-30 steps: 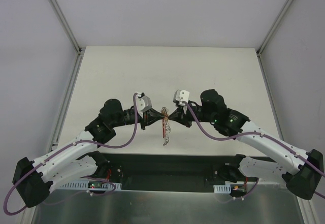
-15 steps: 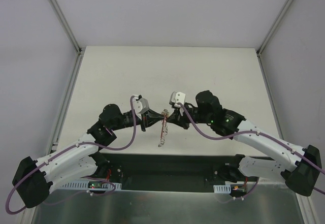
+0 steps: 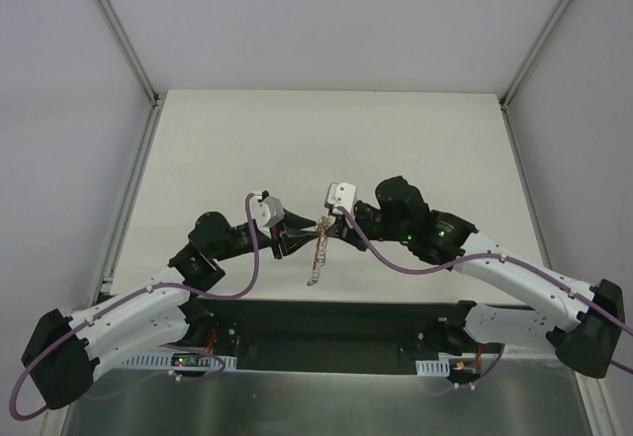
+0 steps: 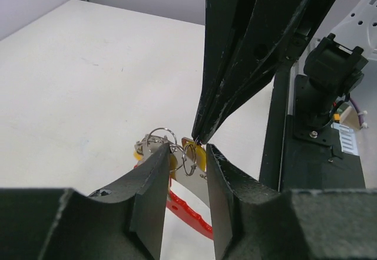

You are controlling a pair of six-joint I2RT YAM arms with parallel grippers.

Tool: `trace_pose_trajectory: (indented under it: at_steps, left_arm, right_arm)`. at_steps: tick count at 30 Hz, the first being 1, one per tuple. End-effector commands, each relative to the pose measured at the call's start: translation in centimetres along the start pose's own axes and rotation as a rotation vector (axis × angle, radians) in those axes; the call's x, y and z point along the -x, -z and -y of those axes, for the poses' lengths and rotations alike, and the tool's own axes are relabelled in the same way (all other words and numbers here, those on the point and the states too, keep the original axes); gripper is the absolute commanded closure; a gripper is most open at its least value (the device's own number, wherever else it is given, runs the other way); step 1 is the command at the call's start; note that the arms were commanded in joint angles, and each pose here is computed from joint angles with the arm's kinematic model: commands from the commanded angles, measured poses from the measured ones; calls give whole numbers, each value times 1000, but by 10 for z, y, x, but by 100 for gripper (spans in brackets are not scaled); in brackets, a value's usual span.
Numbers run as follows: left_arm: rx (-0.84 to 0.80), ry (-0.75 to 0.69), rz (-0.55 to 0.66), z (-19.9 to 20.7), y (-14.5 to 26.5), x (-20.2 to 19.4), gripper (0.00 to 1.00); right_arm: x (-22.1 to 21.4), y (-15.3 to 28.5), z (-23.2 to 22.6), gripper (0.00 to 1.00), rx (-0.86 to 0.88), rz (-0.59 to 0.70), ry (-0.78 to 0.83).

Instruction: Put the keys on the keyring

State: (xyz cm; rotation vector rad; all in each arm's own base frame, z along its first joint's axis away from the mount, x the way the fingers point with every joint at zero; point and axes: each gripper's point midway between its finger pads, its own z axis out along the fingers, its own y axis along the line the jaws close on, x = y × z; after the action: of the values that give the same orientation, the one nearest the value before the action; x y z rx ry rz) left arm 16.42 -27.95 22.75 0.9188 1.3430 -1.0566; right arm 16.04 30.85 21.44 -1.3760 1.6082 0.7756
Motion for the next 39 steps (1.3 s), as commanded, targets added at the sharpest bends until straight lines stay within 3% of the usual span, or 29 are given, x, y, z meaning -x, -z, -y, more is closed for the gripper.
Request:
trace_pose_trajectory:
  at_steps: [1, 11, 19, 25, 32, 36, 39]
  left_arm:
    - [-2, -52, 41, 4, 3, 14, 69]
    - [-100, -113, -111, 10, -4, 10, 65]
    - [-179, -118, -130, 16, -17, 15, 77]
    - [-221, -41, -164, 22, -22, 6, 79]
    - [-215, -4, -188, 20, -25, -1, 90]
    - [-223, 18, -207, 20, -27, -6, 90]
    - [-235, 34, -217, 22, -27, -7, 84]
  right_arm:
    - [35, 16, 9, 99, -35, 52, 125]
    - [25, 18, 1, 99, 23, -8, 159]
    - [24, 18, 0, 99, 28, -13, 162]
    - [24, 18, 2, 99, 19, -13, 163]
    - [24, 17, 3, 99, 17, -12, 160]
    - [23, 16, 4, 99, 14, -15, 158]
    - [21, 16, 4, 99, 12, -18, 157]
